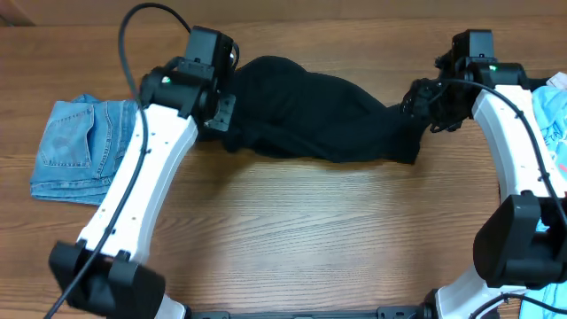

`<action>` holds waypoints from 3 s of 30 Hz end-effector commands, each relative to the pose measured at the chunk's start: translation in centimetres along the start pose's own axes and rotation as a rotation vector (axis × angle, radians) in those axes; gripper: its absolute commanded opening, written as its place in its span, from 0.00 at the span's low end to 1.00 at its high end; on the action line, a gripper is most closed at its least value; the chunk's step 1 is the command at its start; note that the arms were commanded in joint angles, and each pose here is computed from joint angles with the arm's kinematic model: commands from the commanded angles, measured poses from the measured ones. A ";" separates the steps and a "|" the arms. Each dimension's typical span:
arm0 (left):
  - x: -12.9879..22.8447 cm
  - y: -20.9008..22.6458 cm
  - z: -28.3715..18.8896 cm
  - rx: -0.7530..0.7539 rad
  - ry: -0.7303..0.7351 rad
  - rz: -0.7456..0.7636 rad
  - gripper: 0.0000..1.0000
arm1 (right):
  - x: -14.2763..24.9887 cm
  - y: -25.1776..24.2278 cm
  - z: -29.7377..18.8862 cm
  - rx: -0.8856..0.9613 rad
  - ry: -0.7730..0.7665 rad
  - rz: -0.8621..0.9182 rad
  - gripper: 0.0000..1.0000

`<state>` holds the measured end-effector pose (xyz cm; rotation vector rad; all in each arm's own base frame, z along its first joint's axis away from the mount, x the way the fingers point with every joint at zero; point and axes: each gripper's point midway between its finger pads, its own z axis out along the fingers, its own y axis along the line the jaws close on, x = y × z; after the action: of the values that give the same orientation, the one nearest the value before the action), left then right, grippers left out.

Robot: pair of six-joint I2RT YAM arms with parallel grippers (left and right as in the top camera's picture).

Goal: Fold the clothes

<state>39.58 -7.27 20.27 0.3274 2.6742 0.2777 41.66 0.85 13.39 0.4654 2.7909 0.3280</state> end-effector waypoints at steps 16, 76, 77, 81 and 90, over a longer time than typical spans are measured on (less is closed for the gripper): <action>-0.3 0.3 0.7 -0.009 0.009 0.013 0.04 | 6.9 -4.6 8.4 0.012 0.127 0.115 0.50; -1.6 1.0 -1.0 -0.009 -0.034 -0.026 0.04 | 0.4 -1.0 3.4 -0.213 -0.135 0.091 0.04; -2.0 1.3 -1.8 -0.009 -0.045 -0.040 0.04 | 0.3 -1.0 1.8 -0.214 -0.158 0.092 0.04; -3.3 2.6 -5.5 -0.010 -0.095 -0.079 0.04 | 0.3 -1.1 -3.7 -0.205 -0.254 0.090 0.04; -2.9 3.5 -9.0 -0.009 -0.093 -0.078 0.23 | 1.5 -0.8 -11.3 -0.186 -0.412 0.064 0.04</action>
<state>39.23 -6.29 29.04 0.2576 2.6056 0.2554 36.95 -0.67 20.21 0.5383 2.4113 0.4888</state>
